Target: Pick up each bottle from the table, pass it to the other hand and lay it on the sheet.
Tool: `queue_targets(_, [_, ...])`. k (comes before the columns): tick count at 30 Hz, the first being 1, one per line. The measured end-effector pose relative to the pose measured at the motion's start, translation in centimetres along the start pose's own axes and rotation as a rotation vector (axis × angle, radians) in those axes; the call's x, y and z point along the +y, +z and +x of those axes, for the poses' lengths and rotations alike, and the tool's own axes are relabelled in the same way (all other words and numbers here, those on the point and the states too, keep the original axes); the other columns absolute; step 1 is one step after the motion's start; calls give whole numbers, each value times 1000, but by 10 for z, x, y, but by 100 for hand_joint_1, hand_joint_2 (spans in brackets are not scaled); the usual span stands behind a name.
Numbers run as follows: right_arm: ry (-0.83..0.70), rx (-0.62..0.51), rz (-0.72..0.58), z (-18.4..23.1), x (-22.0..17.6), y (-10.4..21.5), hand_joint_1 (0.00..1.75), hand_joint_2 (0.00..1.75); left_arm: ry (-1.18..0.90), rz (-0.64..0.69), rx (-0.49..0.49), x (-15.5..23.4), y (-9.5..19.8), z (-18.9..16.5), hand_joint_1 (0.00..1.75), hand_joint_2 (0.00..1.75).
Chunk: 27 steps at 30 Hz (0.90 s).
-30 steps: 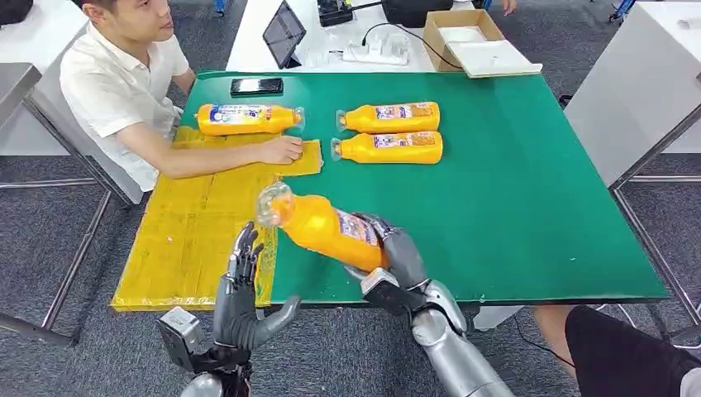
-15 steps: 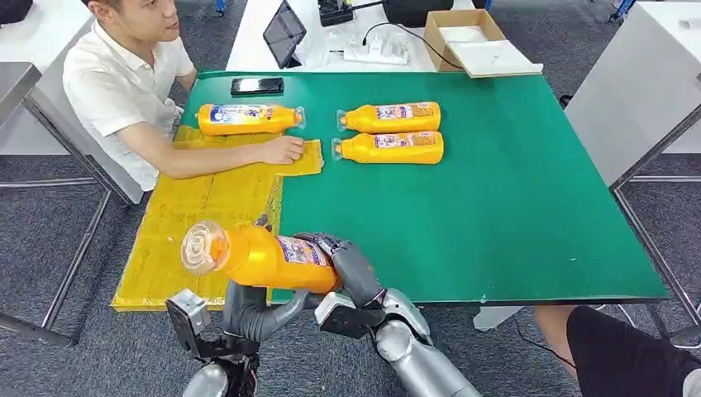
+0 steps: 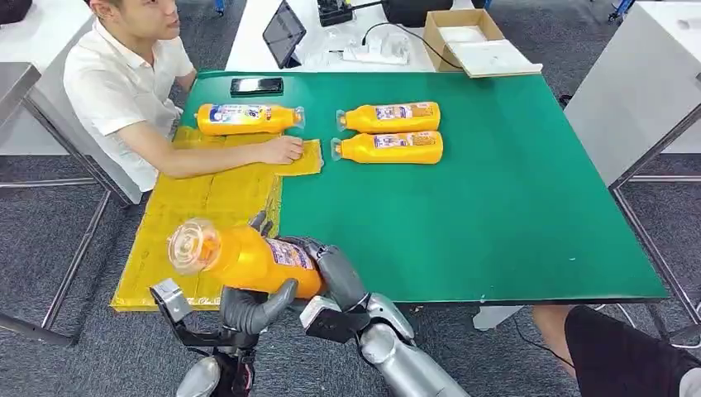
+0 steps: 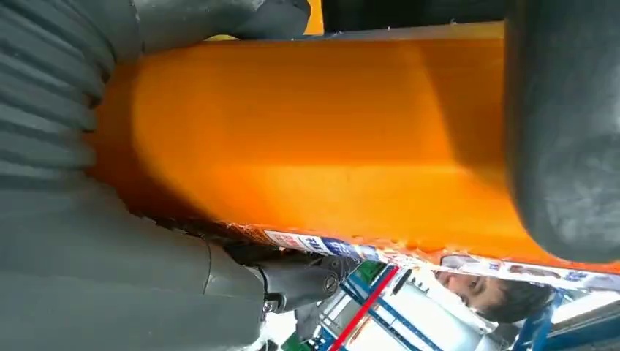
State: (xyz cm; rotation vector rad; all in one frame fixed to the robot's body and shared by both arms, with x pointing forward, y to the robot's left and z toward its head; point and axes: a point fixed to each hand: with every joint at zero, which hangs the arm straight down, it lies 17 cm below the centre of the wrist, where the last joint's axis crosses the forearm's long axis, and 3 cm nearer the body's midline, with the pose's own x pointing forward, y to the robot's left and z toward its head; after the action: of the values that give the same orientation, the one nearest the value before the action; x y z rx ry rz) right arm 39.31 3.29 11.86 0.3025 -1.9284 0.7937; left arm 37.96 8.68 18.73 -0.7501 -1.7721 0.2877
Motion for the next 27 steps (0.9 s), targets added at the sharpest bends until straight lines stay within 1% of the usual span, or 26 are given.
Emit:
queue_targets(1, [1,4,3,-2,2,0,148,175,19,5,8,3,0,-1,175,175])
queue_targets(2, [2,10,6,-4,3,0,49,175,36,9,15,5,1,-2,175,175])
queue_targets(3, [5,16,10,-6,5,0,14,175,53,17,21,8,1,-3,175,175])
queue_targets(10, [16,52,35,-19,19,6,14,175,68,36,31,17,2,-5,175,175])
queue_targets(11, [17,55,39,-20,21,7,0,175,67,35,31,17,2,-5,175,175])
queue_targets(16, [27,74,32,-26,21,8,0,175,53,36,36,18,2,-6,175,175])
queue_targets(17, [31,79,27,-27,20,8,0,0,29,52,38,21,1,-7,175,175])
queue_targets(23, [86,96,-23,-33,13,12,0,0,-35,160,52,44,-3,-10,175,175])
queue_targets(27, [113,70,-77,-25,8,18,0,0,-220,257,43,69,-4,-6,175,175])
